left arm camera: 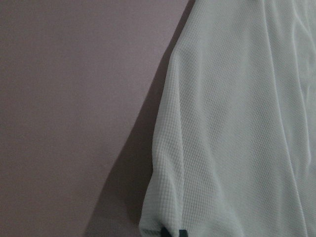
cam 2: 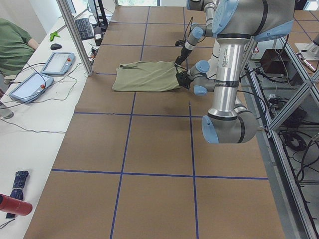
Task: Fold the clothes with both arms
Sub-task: 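Lift the near edge with both grippers and fold it away from the robot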
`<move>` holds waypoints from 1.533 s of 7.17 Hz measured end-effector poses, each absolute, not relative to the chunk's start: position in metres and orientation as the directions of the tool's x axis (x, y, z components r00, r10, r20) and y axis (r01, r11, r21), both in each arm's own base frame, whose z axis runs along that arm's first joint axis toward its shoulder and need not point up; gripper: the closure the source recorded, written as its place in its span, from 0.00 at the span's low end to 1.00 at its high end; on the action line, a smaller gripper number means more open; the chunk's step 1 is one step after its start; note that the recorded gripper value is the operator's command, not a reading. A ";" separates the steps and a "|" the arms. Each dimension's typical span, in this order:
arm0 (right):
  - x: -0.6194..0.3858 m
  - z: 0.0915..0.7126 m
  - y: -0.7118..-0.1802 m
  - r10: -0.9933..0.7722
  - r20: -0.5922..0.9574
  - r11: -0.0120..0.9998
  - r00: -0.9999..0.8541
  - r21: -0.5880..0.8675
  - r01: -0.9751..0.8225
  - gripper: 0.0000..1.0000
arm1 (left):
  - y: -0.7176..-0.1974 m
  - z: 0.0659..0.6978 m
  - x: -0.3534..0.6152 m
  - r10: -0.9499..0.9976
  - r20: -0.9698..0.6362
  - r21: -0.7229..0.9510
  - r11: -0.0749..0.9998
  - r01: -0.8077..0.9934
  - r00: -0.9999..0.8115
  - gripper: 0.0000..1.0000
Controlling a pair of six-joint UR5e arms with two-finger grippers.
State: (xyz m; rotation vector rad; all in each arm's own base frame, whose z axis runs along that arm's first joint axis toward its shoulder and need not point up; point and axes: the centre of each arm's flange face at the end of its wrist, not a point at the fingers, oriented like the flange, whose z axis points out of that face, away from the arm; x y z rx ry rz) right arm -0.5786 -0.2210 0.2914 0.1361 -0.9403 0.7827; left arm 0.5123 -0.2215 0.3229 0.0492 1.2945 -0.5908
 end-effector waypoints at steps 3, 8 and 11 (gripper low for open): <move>-0.584 0.289 -0.220 0.552 0.767 0.711 0.328 -0.228 -0.665 0.69 | -0.221 0.322 0.512 -0.384 -0.912 -0.288 0.852 0.437 0.147 1.00; -0.581 0.273 -0.224 0.566 0.776 0.687 0.277 -0.258 -0.680 1.00 | -0.221 0.320 0.512 -0.383 -0.913 -0.290 0.853 0.433 0.143 1.00; -0.523 0.220 -0.215 0.557 0.787 0.688 0.264 -0.259 -0.678 1.00 | -0.214 0.260 0.463 -0.344 -0.930 -0.267 0.877 0.398 0.132 1.00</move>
